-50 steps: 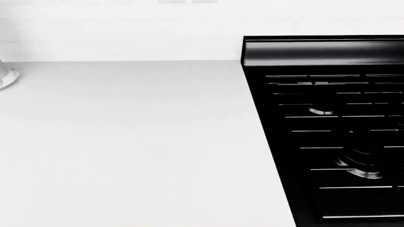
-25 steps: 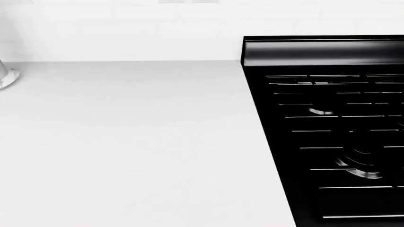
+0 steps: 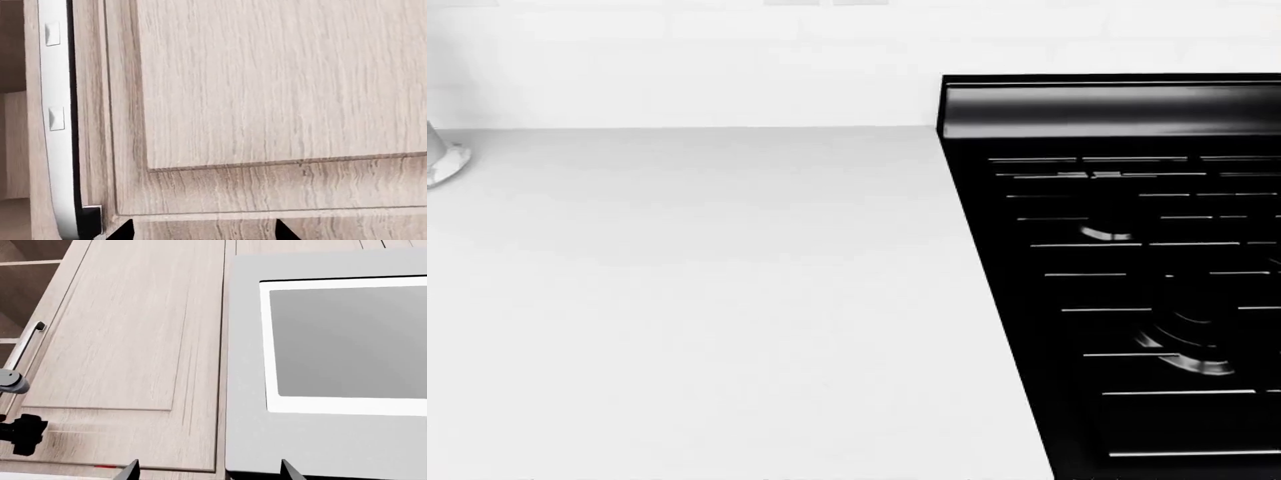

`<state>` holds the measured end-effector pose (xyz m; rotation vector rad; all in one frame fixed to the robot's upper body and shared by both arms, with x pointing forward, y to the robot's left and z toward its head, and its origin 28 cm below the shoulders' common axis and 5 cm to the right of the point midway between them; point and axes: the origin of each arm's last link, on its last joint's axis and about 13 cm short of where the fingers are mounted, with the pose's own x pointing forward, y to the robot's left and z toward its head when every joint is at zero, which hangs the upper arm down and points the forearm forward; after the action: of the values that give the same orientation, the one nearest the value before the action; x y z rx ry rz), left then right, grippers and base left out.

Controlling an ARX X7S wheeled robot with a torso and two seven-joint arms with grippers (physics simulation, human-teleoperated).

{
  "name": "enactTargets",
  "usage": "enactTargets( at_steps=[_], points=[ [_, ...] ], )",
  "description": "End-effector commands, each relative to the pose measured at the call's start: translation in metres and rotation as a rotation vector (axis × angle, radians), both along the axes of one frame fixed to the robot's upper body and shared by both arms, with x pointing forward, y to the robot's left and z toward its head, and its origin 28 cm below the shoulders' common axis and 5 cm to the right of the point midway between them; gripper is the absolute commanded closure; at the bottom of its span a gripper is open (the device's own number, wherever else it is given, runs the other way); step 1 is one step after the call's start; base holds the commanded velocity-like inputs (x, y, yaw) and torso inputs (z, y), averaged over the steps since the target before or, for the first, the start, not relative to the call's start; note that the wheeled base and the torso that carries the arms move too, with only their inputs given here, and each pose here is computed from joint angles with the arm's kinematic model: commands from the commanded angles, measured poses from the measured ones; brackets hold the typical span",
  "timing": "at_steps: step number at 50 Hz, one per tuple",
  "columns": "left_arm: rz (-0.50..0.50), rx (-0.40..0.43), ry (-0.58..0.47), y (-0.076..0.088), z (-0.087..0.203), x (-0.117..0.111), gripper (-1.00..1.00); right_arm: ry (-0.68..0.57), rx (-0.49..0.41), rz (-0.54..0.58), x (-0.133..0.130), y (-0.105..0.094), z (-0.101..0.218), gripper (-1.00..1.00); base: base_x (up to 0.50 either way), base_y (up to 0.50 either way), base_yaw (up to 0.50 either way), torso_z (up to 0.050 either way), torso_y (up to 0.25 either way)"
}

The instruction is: Pick and place the shaker into the drawer. Then close the cabinet.

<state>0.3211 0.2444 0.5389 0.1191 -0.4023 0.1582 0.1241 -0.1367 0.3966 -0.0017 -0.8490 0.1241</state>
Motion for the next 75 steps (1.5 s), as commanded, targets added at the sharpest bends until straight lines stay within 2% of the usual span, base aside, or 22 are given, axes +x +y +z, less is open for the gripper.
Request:
enactTargets(
  at_steps=[1,6,11,15,18,20,25,31,46,49,54,61,68,75],
  points=[
    [0.103,0.091,0.033,0.010,-0.014,0.020,-1.00,-0.011,0.000,0.001,-0.002,0.001,0.001,-1.00,0.00,0.00,0.00,0.011,0.000],
    [0.092,0.096,0.027,0.010,-0.013,0.015,-1.00,-0.012,0.001,0.001,-0.002,0.001,0.001,-1.00,0.00,0.00,0.00,0.004,0.000],
    [0.069,0.102,0.000,0.013,-0.011,0.000,-1.00,-0.010,0.000,0.001,-0.001,0.001,0.000,-1.00,0.00,0.00,0.00,0.002,0.000],
    [0.028,0.109,-0.035,0.015,-0.011,-0.022,-1.00,0.034,-0.020,0.018,0.000,0.002,-0.003,-1.00,0.00,0.00,0.00,0.000,0.000],
    [0.004,0.110,-0.056,0.016,-0.011,-0.044,-1.00,0.062,-0.087,0.009,0.001,0.003,-0.007,-1.00,0.00,0.00,0.00,0.000,0.000],
    [-0.012,0.110,-0.067,0.016,-0.013,-0.060,-1.00,0.068,-0.115,-0.036,0.002,0.002,-0.009,-1.00,0.00,0.00,0.00,0.000,0.000],
    [-0.053,0.116,-0.086,0.016,-0.019,-0.090,-1.00,0.110,-0.104,-0.107,0.006,-0.002,-0.014,-1.00,0.00,0.00,0.00,0.000,0.000],
    [-0.079,0.107,-0.104,0.017,-0.023,-0.106,-1.00,0.128,-0.088,-0.112,0.009,-0.002,-0.017,-1.00,-0.36,0.01,0.00,0.000,0.000],
    [-0.089,0.085,-0.101,0.022,-0.034,-0.100,-1.00,0.153,-0.108,-0.132,0.012,-0.003,-0.023,-1.00,-0.50,0.01,0.00,0.000,0.000],
    [-0.105,0.069,-0.087,0.022,-0.050,-0.099,-1.00,0.184,-0.147,-0.173,0.018,-0.005,-0.032,-1.00,-0.21,0.00,0.00,0.000,0.000],
    [-0.110,0.060,-0.058,0.022,-0.080,-0.091,-1.00,0.221,-0.123,-0.152,0.032,-0.009,-0.049,-1.00,0.00,0.00,0.00,0.000,0.000],
    [-0.116,0.029,0.002,0.026,-0.130,-0.064,-1.00,0.338,-0.147,-0.198,0.056,-0.014,-0.075,-1.00,0.00,0.00,0.00,0.000,0.000],
    [-0.109,-0.013,0.065,0.031,-0.170,-0.040,-1.00,0.362,-0.138,-0.115,0.081,-0.013,-0.086,-1.00,0.00,0.00,0.00,0.000,0.000],
    [-0.079,0.001,0.109,0.033,-0.195,-0.037,-1.00,0.380,-0.131,-0.094,0.091,-0.014,-0.099,-1.00,0.07,0.08,0.00,0.000,0.000]
  ],
)
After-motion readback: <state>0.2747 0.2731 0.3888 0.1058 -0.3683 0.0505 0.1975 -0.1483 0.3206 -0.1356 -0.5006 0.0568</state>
